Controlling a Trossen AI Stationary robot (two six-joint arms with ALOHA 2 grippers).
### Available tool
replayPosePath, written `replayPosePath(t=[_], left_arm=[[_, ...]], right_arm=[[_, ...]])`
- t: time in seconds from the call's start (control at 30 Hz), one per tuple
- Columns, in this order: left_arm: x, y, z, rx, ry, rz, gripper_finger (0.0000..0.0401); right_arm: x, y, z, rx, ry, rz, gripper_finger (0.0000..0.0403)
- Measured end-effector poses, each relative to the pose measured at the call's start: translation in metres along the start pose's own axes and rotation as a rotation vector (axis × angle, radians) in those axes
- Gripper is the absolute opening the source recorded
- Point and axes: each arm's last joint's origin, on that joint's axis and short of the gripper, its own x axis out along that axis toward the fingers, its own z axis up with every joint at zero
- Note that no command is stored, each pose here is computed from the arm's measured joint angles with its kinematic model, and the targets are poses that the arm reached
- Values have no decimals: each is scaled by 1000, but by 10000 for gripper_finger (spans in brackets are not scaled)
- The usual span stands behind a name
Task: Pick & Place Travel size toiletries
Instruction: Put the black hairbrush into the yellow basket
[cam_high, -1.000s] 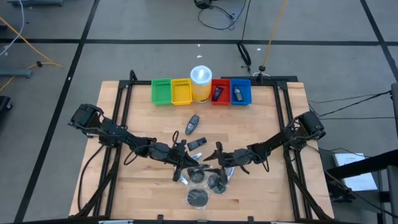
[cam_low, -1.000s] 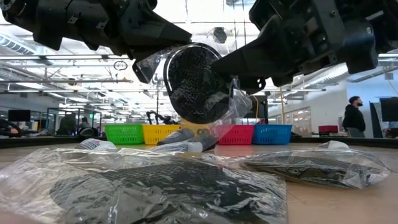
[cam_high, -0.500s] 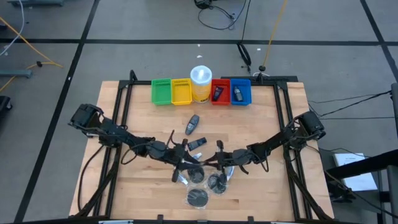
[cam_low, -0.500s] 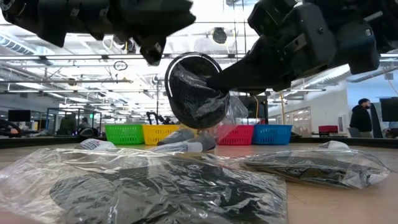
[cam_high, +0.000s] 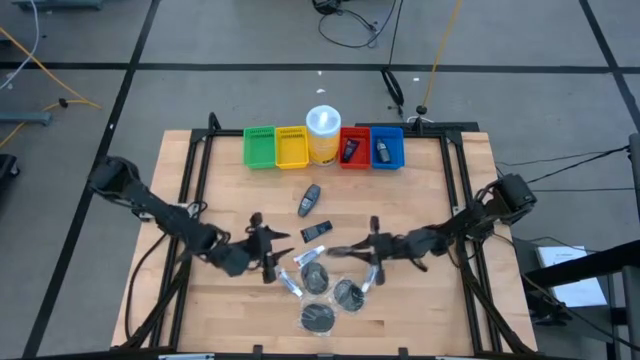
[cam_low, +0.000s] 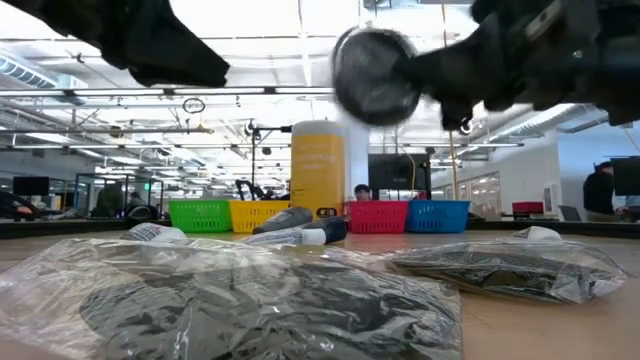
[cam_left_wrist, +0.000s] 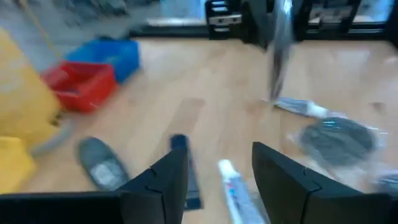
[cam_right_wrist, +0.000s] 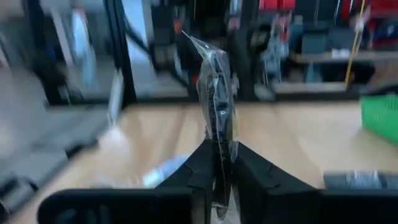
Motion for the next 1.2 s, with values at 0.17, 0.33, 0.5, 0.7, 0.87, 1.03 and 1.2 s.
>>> replayPosePath(t=[0.17,0.33,0.5,0.7,0.87,1.03,1.2], left_arm=[[17,-17,-5,57,-103,-2,162],[46,-25,-10,61,-199,-150,174],[67,-20,-10,132,-233,-303,198],[81,-12,7,134,-271,-358,273],[86,-11,18,123,-294,-350,328],[86,-13,21,114,-290,-311,322],[96,-11,22,48,-281,-209,288]], right_arm=[[-15,-4,5,33,-111,8,26],[-15,-5,5,35,-108,9,27],[-15,-4,4,36,-103,12,33],[-15,-4,2,29,-84,11,24],[-15,-4,1,26,-76,10,33],[-15,-4,1,25,-77,10,28],[-14,-4,2,25,-79,9,32]])
